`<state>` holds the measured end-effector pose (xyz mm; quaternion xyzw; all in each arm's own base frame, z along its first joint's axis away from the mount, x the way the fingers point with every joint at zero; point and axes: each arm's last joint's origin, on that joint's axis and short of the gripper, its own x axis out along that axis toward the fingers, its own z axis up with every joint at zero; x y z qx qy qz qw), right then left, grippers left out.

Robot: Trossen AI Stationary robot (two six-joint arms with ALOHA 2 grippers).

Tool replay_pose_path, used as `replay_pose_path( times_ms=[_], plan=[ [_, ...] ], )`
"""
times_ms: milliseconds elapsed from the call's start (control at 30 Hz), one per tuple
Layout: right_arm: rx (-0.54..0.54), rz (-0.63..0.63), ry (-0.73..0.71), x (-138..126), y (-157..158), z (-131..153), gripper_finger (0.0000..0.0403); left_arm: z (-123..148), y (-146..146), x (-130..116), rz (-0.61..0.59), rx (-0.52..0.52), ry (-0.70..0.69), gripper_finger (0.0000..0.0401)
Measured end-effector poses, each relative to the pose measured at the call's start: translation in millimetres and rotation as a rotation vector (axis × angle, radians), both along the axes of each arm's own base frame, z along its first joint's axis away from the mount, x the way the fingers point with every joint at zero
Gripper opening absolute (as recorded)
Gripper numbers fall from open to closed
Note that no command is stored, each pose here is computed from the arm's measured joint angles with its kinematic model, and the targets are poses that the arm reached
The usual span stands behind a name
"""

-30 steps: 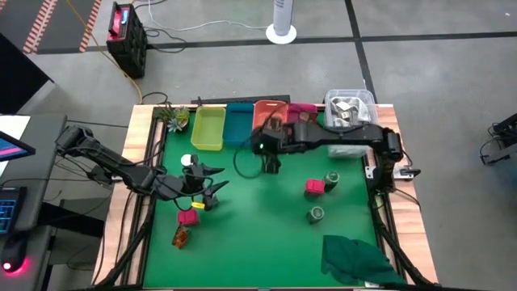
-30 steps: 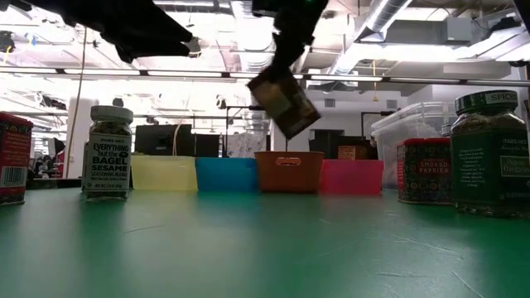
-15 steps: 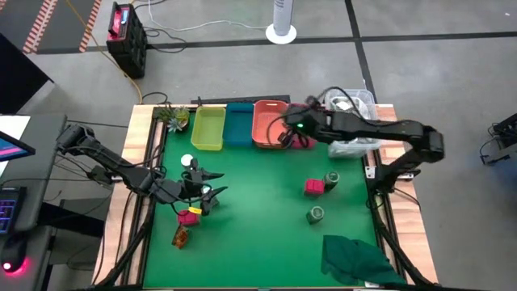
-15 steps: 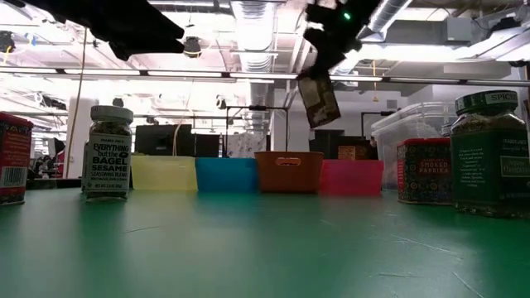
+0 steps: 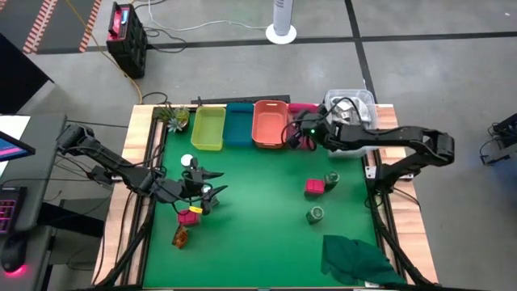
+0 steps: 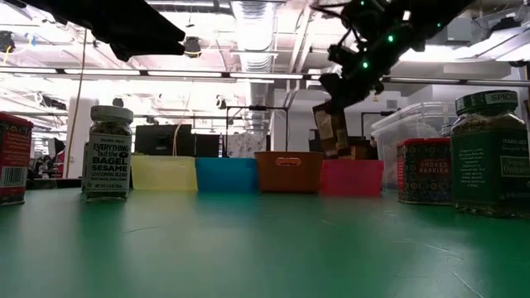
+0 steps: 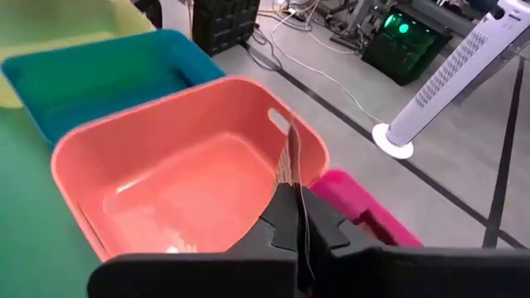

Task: Sort spices by type
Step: Put the top orange seasoning pack into the pink bin

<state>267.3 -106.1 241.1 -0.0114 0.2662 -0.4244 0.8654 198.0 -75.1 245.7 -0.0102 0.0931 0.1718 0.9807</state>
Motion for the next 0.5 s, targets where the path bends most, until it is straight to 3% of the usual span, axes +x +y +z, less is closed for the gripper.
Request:
replay_pose_path(
  times_ms=[500],
  plan=[
    [-0.024, -0.089, -0.019, 5.9, -24.3, -43.3, 0.003, -1.4, 0.4, -0.4, 0.004, 0.007, 0.014, 0.0187]
  ],
)
